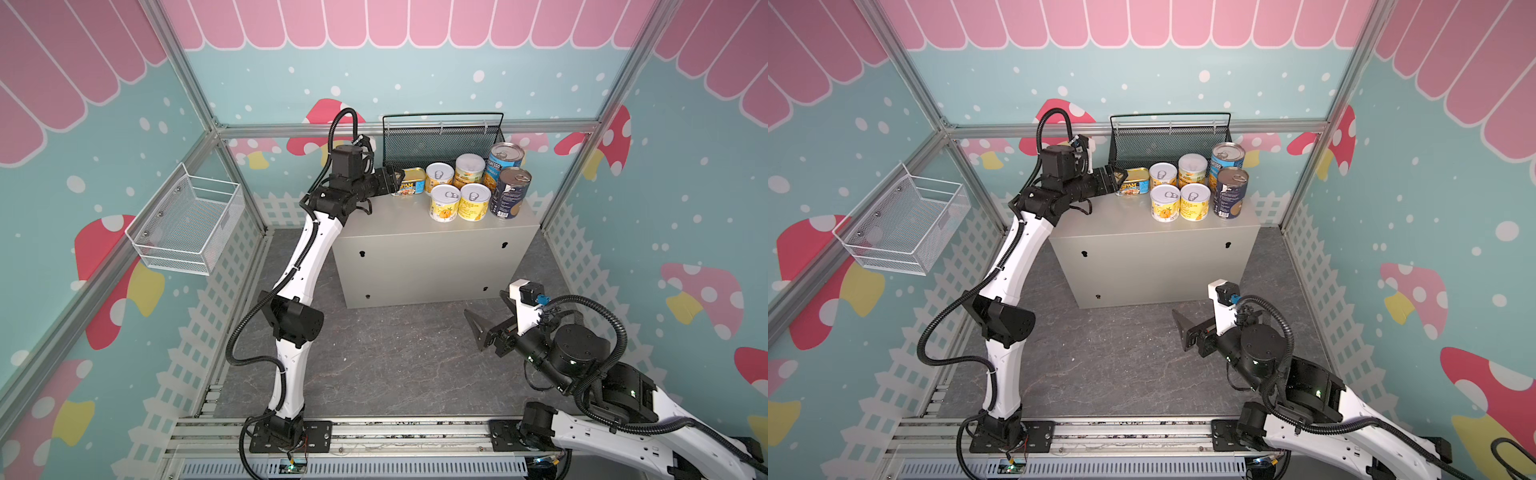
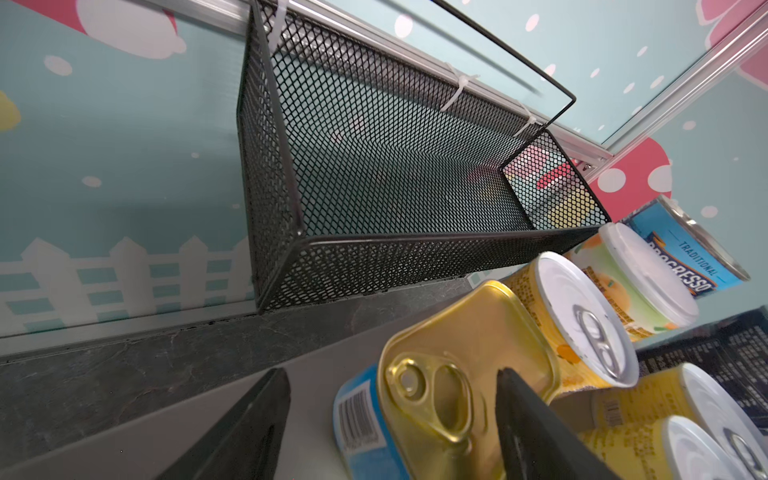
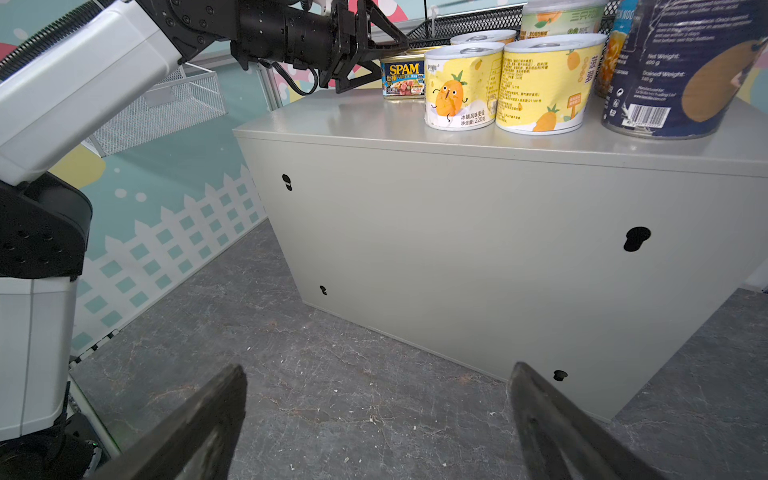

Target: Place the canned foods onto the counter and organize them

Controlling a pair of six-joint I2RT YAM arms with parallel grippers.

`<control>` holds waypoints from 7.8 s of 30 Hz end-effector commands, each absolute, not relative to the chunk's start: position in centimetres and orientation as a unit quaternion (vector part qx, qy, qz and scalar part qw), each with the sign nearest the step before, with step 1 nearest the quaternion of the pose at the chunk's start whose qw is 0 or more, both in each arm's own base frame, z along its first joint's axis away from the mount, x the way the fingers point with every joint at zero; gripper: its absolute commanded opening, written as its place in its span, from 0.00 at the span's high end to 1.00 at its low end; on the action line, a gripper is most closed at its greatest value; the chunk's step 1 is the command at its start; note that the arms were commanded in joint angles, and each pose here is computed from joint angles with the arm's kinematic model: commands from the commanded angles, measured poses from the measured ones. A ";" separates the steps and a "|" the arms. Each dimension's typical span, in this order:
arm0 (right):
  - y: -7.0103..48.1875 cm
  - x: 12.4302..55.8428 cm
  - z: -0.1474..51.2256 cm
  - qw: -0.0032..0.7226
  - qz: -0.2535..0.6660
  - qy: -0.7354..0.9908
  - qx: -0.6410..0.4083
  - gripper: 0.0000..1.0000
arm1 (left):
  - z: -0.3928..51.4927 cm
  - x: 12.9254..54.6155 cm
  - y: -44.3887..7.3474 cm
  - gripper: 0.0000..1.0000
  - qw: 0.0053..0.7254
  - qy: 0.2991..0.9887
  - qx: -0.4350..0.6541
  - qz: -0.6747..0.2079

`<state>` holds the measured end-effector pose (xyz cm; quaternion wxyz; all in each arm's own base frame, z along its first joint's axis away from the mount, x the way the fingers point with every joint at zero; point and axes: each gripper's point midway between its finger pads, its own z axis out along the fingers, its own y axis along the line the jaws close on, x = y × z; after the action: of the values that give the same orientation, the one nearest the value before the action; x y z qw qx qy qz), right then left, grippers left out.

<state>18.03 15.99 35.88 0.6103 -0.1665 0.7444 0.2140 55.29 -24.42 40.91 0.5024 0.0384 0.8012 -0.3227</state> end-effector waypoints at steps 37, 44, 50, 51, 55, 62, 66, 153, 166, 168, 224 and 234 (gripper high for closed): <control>16.3 18.2 36.1 0.613 0.216 0.742 -0.164 0.01 | 42.1 52.4 -24.8 0.20 0.497 0.812 0.066 -0.299; 16.0 18.1 36.0 0.614 0.219 0.741 -0.160 0.01 | 43.0 52.2 -25.2 0.19 0.503 0.803 0.072 -0.311; 16.0 18.1 35.8 0.613 0.219 0.742 -0.160 0.01 | 43.7 51.8 -25.9 0.19 0.500 0.794 0.080 -0.337; 16.1 18.1 35.8 0.612 0.220 0.743 -0.160 0.00 | 43.5 51.8 -26.0 0.19 0.497 0.794 0.080 -0.340; 15.9 18.0 35.8 0.613 0.221 0.741 -0.160 0.01 | 43.4 51.7 -26.4 0.19 0.491 0.794 0.084 -0.349; 15.7 17.9 35.8 0.614 0.222 0.741 -0.157 0.00 | 43.6 51.7 -26.6 0.19 0.492 0.791 0.084 -0.354; 15.7 17.9 35.7 0.614 0.222 0.741 -0.157 0.01 | 43.5 51.7 -26.6 0.19 0.492 0.792 0.083 -0.352; 5.6 26.5 22.6 0.447 0.100 0.878 0.140 0.00 | 27.6 31.4 -0.5 0.01 0.469 0.863 -0.184 -0.038; -5.2 29.5 14.2 0.413 0.011 0.883 0.224 0.01 | 18.9 32.1 1.7 0.01 0.483 0.849 -0.206 0.055; -7.2 30.2 12.8 0.411 -0.007 0.880 0.236 0.01 | 18.9 32.1 2.3 0.01 0.491 0.842 -0.209 0.071; -7.5 38.2 12.8 0.608 -0.140 0.771 0.126 0.01 | 11.6 40.3 1.9 0.01 0.610 0.788 -0.076 0.034; -3.6 38.1 13.5 0.638 -0.157 0.753 0.038 0.01 | 11.6 40.3 1.5 0.01 0.609 0.790 -0.071 0.036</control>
<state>38.48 -4.18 11.86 0.6051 0.0658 0.7800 -0.1454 40.14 1.55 10.92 0.5948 -0.0717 0.8000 0.0327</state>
